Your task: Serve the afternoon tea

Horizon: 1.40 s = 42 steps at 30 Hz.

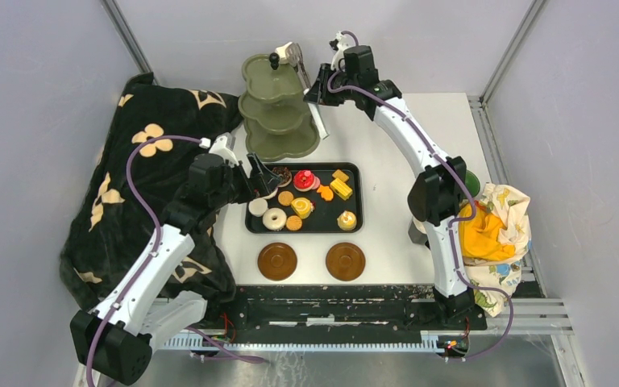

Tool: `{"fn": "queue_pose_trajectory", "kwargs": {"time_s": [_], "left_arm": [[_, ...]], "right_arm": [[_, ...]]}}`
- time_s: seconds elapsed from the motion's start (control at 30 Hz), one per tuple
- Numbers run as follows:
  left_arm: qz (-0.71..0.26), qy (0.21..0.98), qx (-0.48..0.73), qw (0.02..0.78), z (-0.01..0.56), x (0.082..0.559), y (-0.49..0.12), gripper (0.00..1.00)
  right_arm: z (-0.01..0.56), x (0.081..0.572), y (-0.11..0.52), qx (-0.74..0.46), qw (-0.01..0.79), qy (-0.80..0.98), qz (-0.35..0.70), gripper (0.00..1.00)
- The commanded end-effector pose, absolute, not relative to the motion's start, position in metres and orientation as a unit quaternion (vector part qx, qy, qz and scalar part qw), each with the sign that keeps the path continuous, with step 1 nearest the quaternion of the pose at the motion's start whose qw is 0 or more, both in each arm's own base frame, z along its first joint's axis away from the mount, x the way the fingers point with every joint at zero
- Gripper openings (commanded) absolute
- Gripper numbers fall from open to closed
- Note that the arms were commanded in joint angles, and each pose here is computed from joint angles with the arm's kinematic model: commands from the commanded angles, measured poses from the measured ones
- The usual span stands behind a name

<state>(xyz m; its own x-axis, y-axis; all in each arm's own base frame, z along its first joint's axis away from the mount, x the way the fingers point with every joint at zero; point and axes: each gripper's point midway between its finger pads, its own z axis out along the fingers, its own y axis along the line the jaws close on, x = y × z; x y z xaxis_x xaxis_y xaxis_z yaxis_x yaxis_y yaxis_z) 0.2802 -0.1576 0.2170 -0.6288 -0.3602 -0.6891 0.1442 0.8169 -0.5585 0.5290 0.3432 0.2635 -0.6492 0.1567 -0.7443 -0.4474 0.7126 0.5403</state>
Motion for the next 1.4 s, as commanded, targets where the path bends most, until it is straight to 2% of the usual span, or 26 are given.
{"fn": "queue_pose_trajectory", "kwargs": {"time_s": [0.0,0.23,0.7,0.97,1.37], "left_arm": [[-0.291,0.84,-0.048,0.456,0.234,0.284,-0.154,0.99],[-0.293,0.838,-0.047,0.457,0.234,0.281,-0.153,0.99],[-0.291,0.839,-0.051,0.457,0.231,0.28,-0.152,0.99],[-0.294,0.843,-0.049,0.448,0.222,0.281,-0.155,0.99],[-0.297,0.851,-0.055,0.429,0.205,0.281,-0.158,0.99]], "right_arm": [[0.301,0.528,0.346,-0.097,0.456,0.8,0.378,0.33],[0.308,0.518,0.347,-0.101,0.453,0.8,0.381,0.4],[0.31,0.493,0.355,-0.149,0.431,0.798,0.393,0.37],[0.32,0.481,0.355,-0.156,0.428,0.796,0.399,0.45],[0.326,0.459,0.349,-0.175,0.42,0.795,0.402,0.5]]}}
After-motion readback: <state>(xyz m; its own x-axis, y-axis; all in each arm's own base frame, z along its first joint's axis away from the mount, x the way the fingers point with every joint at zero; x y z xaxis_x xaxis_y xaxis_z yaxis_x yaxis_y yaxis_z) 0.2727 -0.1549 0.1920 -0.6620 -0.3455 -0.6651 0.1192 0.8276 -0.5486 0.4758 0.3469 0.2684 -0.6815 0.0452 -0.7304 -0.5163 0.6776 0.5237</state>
